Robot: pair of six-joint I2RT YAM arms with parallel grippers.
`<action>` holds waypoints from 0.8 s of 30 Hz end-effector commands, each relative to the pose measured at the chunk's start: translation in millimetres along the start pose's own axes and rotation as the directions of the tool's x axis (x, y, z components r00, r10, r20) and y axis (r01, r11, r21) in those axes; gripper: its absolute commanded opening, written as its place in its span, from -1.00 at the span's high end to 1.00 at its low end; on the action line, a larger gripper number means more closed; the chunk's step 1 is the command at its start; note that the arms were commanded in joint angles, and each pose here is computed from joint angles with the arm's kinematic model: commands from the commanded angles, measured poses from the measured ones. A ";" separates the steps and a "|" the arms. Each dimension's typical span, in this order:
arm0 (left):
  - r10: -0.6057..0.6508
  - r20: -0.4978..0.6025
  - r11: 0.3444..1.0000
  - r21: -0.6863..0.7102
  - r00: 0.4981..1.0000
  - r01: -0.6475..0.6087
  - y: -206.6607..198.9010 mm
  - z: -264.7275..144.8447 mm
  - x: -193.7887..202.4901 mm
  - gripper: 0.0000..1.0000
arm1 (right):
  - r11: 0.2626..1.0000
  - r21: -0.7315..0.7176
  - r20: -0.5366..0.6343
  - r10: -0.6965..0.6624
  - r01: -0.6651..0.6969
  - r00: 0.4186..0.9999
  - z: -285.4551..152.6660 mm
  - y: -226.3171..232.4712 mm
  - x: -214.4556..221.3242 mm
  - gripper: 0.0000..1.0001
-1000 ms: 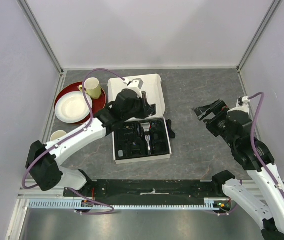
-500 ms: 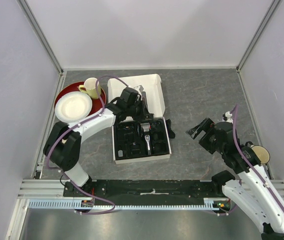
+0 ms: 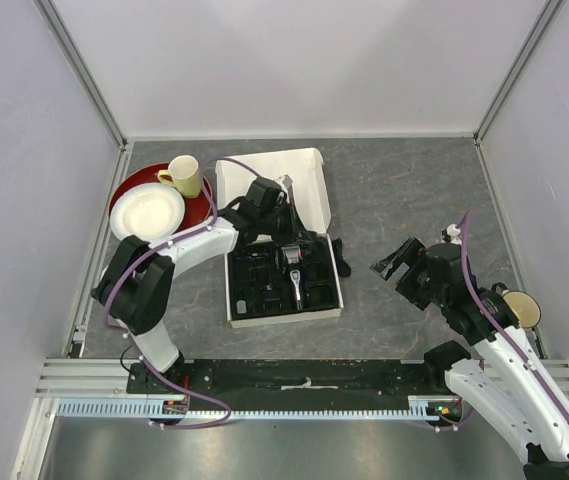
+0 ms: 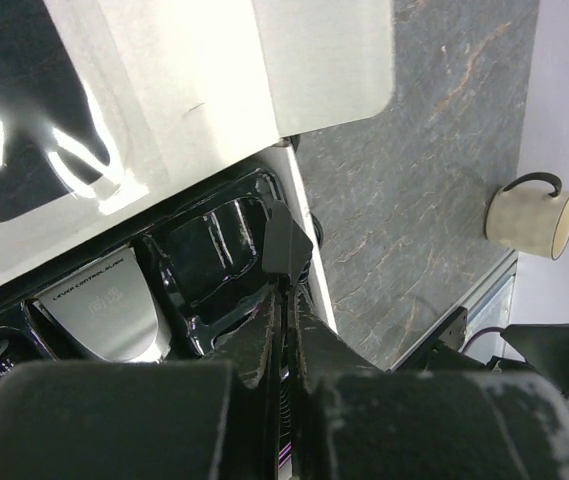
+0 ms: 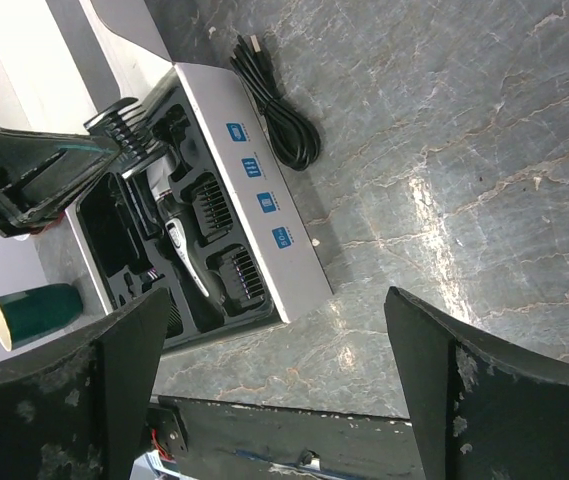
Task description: Sort the hair-cutting tools
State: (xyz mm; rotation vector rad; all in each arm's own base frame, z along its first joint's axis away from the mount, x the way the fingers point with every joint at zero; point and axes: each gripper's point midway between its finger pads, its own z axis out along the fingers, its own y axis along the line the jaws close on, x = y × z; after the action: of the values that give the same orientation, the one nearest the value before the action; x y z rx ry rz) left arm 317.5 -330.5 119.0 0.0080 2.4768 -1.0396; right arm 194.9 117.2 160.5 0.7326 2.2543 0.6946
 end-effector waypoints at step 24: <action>-0.053 -0.104 0.999 -0.002 0.993 0.053 24.3 33.8 28.4 0.92 | 1.000 0.013 -0.024 0.022 -0.022 0.999 5.7 -8.9 9.0 -0.87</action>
State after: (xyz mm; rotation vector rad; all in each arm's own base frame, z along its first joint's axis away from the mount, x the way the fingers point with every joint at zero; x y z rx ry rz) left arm 314.0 -343.8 82.9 0.0149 2.5486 -1.1105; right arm 190.0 117.1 146.0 0.7511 2.2872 0.6858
